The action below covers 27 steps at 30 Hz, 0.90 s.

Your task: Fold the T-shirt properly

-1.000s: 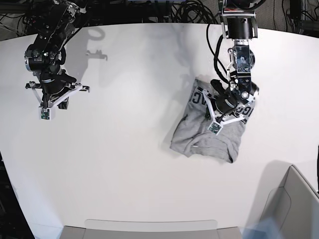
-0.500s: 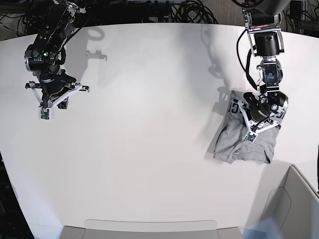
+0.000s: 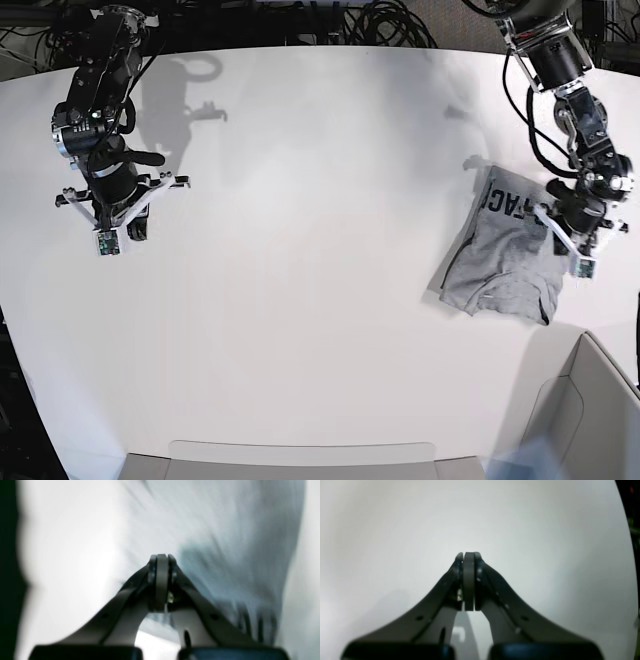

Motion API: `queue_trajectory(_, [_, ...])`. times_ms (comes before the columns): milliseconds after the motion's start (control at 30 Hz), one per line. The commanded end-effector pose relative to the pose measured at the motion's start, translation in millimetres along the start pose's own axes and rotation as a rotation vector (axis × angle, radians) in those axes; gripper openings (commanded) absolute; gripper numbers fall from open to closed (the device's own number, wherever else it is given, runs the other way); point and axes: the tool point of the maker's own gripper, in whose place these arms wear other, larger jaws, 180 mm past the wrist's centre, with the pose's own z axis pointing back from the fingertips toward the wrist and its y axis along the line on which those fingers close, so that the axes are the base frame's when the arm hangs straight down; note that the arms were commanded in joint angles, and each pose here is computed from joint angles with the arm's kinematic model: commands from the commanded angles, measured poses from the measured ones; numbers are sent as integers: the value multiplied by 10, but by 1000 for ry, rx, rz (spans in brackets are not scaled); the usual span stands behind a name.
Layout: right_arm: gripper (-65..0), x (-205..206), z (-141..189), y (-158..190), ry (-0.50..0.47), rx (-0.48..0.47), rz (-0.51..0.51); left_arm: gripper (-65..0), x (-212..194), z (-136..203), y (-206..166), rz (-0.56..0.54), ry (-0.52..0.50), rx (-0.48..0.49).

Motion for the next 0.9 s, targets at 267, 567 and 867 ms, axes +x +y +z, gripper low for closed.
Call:
queue_trajectory(267, [-650, -37, 344, 398, -165, 300, -144, -650, 374, 870, 102, 21, -242, 159])
queue_trajectory(567, [-650, -743, 983, 453, -174, 314, -282, -650, -702, 1306, 44, 11, 11, 190])
queue_trajectory(867, [-650, -1488, 1482, 580, 77, 312, -335, -650, -1417, 1747, 198, 4, 211, 230])
